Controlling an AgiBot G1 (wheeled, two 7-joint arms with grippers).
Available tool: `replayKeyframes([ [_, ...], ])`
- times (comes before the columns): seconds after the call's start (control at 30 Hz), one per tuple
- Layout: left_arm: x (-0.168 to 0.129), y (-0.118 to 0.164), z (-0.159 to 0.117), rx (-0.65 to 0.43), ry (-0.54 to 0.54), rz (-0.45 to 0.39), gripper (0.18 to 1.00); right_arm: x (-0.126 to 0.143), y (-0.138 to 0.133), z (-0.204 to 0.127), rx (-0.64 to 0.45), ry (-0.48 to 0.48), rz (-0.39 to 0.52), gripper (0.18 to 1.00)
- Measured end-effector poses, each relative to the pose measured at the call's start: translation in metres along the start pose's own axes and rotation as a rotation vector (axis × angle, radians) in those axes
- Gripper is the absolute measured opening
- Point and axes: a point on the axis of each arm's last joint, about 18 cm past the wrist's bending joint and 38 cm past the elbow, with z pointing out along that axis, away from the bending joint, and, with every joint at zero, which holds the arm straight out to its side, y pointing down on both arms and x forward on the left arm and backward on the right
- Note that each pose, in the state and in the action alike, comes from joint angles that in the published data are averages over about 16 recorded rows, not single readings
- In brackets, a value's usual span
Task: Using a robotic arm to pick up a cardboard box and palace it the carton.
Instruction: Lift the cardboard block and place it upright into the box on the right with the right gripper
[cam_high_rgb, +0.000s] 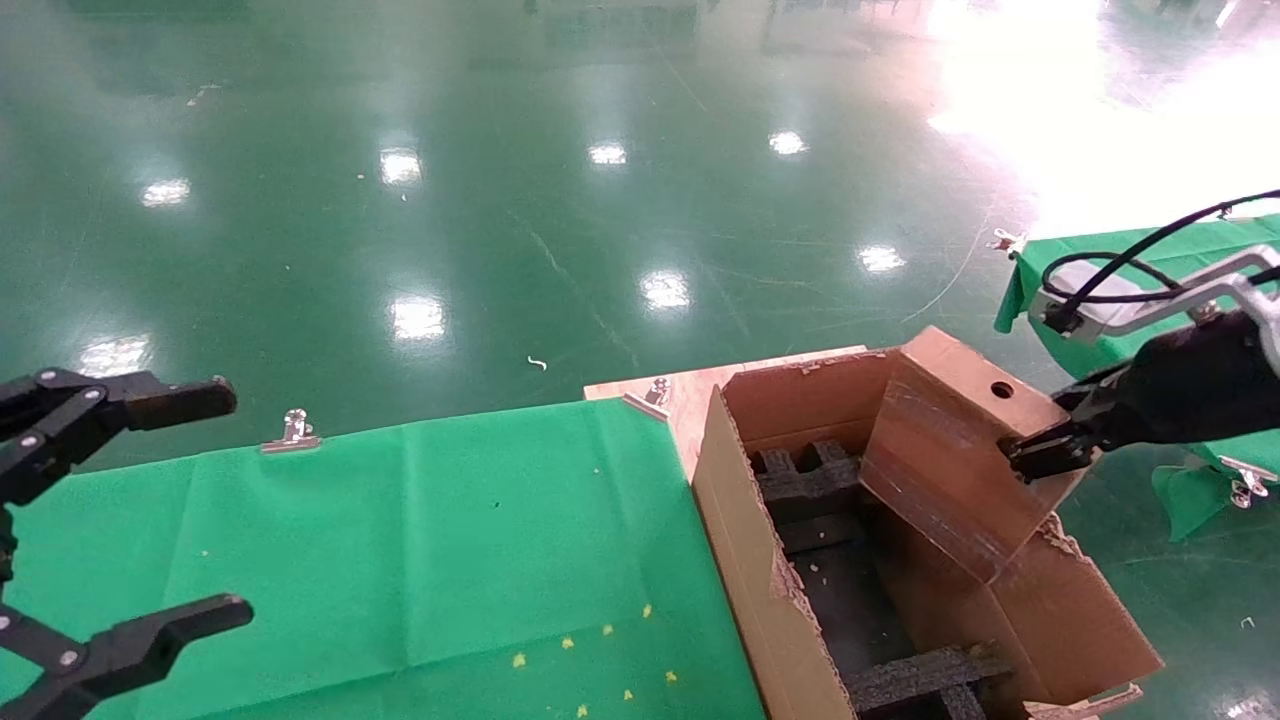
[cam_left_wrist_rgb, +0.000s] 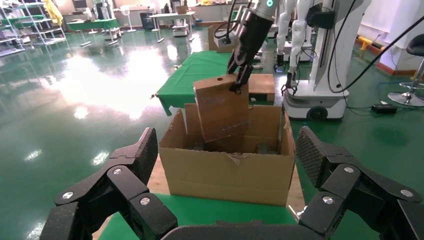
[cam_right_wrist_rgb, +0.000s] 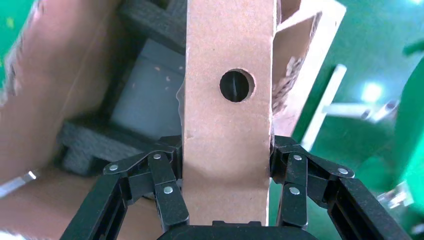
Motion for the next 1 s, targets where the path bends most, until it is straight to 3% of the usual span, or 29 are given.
replayKeyframes([
  [0.2, 0.000, 0.000, 0.000, 0.000, 0.000, 0.000, 1.001, -0.004, 0.011, 0.012, -0.012, 0.037, 0.187, 0.398],
  [0.37, 0.000, 0.000, 0.000, 0.000, 0.000, 0.000, 1.001, -0.006, 0.017, 0.020, -0.019, 0.059, 0.277, 0.397],
  [1.0, 0.000, 0.000, 0.000, 0.000, -0.001, 0.000, 1.001, -0.010, 0.017, 0.035, -0.026, 0.061, 0.353, 0.394],
])
